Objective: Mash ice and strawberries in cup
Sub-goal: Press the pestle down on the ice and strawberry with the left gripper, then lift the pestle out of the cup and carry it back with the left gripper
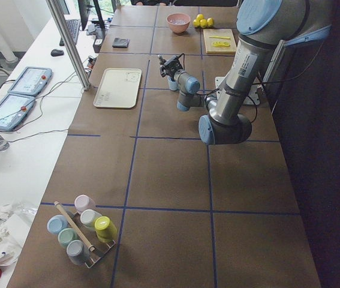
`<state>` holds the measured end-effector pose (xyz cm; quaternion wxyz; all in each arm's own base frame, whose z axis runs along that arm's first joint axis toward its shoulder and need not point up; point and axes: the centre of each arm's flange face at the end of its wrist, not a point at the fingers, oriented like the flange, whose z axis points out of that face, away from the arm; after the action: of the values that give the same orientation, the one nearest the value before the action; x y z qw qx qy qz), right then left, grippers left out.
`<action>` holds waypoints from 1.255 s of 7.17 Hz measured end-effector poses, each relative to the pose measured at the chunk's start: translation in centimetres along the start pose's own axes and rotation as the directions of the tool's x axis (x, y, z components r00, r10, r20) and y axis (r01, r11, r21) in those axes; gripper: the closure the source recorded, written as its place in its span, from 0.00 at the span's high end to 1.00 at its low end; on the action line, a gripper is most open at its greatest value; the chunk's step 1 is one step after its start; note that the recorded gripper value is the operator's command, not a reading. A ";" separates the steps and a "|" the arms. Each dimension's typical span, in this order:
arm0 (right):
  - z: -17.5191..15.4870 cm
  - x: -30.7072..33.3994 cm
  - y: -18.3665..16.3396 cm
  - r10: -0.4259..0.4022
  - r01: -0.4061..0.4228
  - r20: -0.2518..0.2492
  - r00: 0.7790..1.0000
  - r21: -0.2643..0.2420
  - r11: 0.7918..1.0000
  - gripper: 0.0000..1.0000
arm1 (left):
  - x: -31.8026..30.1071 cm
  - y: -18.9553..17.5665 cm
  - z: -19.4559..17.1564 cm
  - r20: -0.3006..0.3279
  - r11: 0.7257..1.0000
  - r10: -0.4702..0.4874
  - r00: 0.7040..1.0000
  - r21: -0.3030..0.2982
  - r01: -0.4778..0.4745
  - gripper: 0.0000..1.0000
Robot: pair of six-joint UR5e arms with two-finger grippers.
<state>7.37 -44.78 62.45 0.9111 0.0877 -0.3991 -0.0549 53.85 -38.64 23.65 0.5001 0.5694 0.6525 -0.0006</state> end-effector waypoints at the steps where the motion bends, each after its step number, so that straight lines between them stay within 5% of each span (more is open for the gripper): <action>1: 0.0 0.0 0.0 0.000 0.000 0.001 1.000 0.001 1.000 0.99 | 1.1 -1.8 0.3 0.001 1.000 0.001 1.000 0.006 -0.001 0.00; 5: -0.3 -0.4 -0.2 -0.003 0.003 0.003 1.000 0.007 1.000 0.99 | 3.1 -12.0 0.3 0.033 0.999 0.042 0.999 -0.005 -0.042 0.00; 9: -0.7 -0.7 -0.5 -0.006 0.006 0.003 1.000 0.016 1.000 0.99 | -10.7 -19.4 -5.7 0.126 0.967 -0.007 0.992 -0.251 0.038 0.00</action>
<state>7.36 -45.07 61.36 0.9096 0.0959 -0.4006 -0.0547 34.13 -50.17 22.50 0.6079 0.4924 0.6214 0.0415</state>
